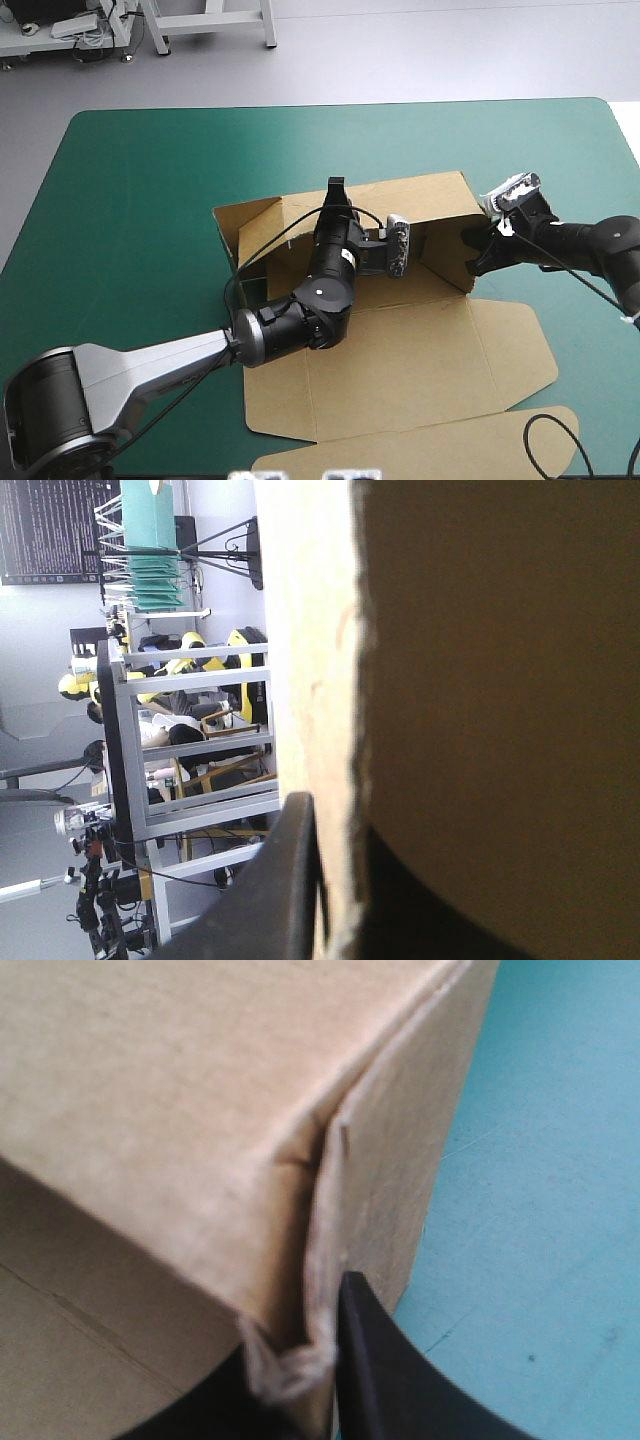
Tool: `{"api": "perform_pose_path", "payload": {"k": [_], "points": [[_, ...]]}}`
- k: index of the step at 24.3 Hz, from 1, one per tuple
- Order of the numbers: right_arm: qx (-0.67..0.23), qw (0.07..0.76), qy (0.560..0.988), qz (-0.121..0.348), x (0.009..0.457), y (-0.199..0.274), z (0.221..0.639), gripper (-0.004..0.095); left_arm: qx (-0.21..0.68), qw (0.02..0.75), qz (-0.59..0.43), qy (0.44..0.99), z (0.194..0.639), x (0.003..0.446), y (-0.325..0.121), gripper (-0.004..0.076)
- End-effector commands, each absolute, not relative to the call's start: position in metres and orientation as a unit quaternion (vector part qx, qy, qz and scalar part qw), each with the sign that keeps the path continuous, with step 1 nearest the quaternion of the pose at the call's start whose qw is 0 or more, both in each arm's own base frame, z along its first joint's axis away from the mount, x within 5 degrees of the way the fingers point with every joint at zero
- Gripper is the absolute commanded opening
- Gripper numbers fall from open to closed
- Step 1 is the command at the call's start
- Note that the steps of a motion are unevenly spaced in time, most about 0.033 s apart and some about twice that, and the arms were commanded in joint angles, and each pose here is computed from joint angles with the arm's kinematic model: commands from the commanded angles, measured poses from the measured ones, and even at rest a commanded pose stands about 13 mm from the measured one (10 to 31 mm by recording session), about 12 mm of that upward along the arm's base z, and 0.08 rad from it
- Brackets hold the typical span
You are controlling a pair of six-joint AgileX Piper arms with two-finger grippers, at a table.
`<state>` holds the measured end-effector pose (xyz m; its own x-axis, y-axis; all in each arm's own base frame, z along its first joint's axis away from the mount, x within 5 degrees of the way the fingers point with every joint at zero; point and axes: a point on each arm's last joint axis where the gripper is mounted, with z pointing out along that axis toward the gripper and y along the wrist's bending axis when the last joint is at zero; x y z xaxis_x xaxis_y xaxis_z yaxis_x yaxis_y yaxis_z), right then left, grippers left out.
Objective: Fold the box
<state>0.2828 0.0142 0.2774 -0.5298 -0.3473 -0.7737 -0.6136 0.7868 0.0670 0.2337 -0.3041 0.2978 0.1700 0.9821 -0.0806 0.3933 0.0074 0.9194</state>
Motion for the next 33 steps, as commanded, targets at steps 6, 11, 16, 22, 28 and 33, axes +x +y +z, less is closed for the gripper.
{"api": "perform_pose_path", "payload": {"k": [6,11,16,22,28,33], "points": [[-0.280,0.412,0.850,0.173,0.281,0.016,0.289,0.0000,0.615,0.477,0.316,0.542,0.317,0.229,-0.306,0.0128],[-0.282,0.409,0.850,0.175,0.280,0.017,0.289,0.0000,0.621,0.487,0.323,0.522,0.319,0.230,-0.308,0.0405],[-0.283,0.408,0.850,0.176,0.280,0.017,0.289,0.0000,0.603,0.507,0.304,0.536,0.320,0.229,-0.310,0.0474],[-0.281,0.408,0.851,0.178,0.280,0.017,0.289,0.0000,0.581,0.538,0.322,0.519,0.329,0.218,-0.316,0.0473],[-0.274,0.406,0.853,0.182,0.280,0.017,0.289,0.0000,0.565,0.581,0.310,0.498,0.337,0.186,-0.333,0.0473],[-0.267,0.405,0.855,0.184,0.280,0.017,0.289,0.0000,0.575,0.595,0.288,0.482,0.338,0.156,-0.346,0.0473]]}}
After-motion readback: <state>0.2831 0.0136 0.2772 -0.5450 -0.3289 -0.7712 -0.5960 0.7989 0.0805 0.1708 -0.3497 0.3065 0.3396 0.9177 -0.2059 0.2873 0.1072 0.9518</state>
